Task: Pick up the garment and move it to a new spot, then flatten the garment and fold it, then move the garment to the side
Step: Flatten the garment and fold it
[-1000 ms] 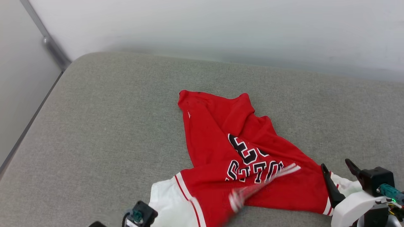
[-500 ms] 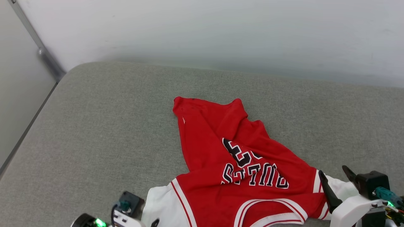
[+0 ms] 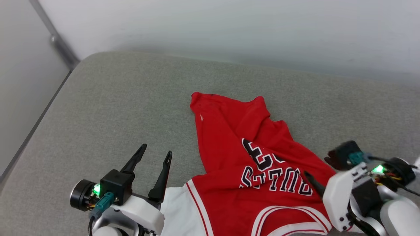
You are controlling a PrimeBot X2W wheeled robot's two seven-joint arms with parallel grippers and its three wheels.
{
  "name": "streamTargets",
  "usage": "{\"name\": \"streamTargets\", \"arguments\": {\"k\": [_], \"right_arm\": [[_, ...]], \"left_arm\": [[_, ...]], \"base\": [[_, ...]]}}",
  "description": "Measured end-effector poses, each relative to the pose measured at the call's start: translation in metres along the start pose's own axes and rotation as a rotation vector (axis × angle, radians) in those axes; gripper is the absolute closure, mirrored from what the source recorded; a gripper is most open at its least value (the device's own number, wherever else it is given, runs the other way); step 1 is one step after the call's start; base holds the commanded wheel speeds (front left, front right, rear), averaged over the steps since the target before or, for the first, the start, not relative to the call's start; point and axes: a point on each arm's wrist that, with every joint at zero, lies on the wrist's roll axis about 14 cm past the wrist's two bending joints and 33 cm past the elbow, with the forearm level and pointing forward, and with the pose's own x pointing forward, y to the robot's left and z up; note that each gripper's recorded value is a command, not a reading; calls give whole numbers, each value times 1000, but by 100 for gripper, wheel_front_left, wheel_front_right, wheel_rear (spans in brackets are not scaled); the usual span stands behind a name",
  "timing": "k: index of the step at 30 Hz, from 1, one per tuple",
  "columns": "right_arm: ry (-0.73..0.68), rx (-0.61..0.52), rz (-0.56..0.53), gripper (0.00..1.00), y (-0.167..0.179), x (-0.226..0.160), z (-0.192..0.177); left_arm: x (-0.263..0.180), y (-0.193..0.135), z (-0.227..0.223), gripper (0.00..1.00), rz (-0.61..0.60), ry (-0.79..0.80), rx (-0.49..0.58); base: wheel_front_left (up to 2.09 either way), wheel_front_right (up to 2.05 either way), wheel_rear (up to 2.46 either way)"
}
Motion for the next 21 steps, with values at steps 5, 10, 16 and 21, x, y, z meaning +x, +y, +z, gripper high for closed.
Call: {"name": "streamTargets", "arguments": {"k": [5,10,16,21], "right_arm": [[138,-106,156,0,30,29,12],[250,-155,246,0,49,60,16],[375,-180,288,0,60,93,3],[446,-188,302,0,64,114,-16]], "left_arm": [[0,4,3,0,40,-51,-1],[0,12,5,0,88,-79,-3],[-3,16,-6,0,112,-50,-11],[1,15,-9,0,118,-45,-20]], "base": [[0,0,0],[0,0,0],[0,0,0],[0,0,0]]}}
